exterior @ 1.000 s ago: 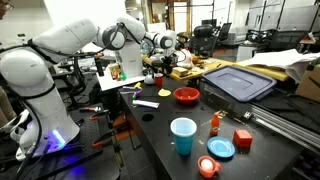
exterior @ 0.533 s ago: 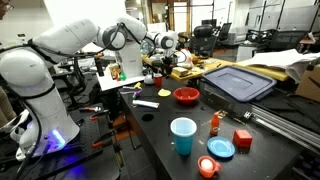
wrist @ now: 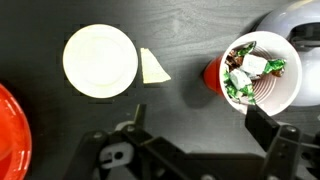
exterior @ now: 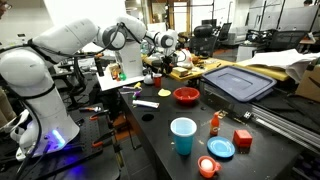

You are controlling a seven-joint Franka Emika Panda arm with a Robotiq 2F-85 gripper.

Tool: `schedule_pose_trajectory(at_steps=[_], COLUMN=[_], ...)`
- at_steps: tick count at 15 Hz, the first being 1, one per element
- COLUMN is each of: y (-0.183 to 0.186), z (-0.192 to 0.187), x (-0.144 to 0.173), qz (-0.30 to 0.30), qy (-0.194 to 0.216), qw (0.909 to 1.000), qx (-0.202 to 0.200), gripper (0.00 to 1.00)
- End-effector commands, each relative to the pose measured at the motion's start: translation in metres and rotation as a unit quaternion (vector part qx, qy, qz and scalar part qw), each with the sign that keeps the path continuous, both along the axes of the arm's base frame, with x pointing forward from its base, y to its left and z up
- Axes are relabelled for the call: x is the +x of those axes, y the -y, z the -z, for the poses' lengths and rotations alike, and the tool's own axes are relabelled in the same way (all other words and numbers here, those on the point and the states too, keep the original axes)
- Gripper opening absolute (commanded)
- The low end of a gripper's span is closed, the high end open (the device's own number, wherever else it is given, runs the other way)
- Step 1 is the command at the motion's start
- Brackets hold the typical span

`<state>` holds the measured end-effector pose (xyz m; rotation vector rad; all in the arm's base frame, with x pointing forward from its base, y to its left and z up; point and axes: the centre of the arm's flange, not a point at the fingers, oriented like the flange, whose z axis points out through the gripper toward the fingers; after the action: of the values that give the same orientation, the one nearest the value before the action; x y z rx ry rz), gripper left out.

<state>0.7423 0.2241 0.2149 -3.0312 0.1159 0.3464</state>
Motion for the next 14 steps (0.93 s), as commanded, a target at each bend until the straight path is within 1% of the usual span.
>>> schedule_pose_trajectory(at_steps=[1,6,14], y=[0.005,0.009,0.010], z=[-0.023,-0.030,-0.020], x=[0.001,-0.013,-0.035], qz=[-0.005,-0.014,-0.030], qy=[0.002,-0.012,-0.060], qw=[0.9999,0.9997,0.9973], qx=[0.009,0.019,0.032], gripper=[1.00,1.00,1.00])
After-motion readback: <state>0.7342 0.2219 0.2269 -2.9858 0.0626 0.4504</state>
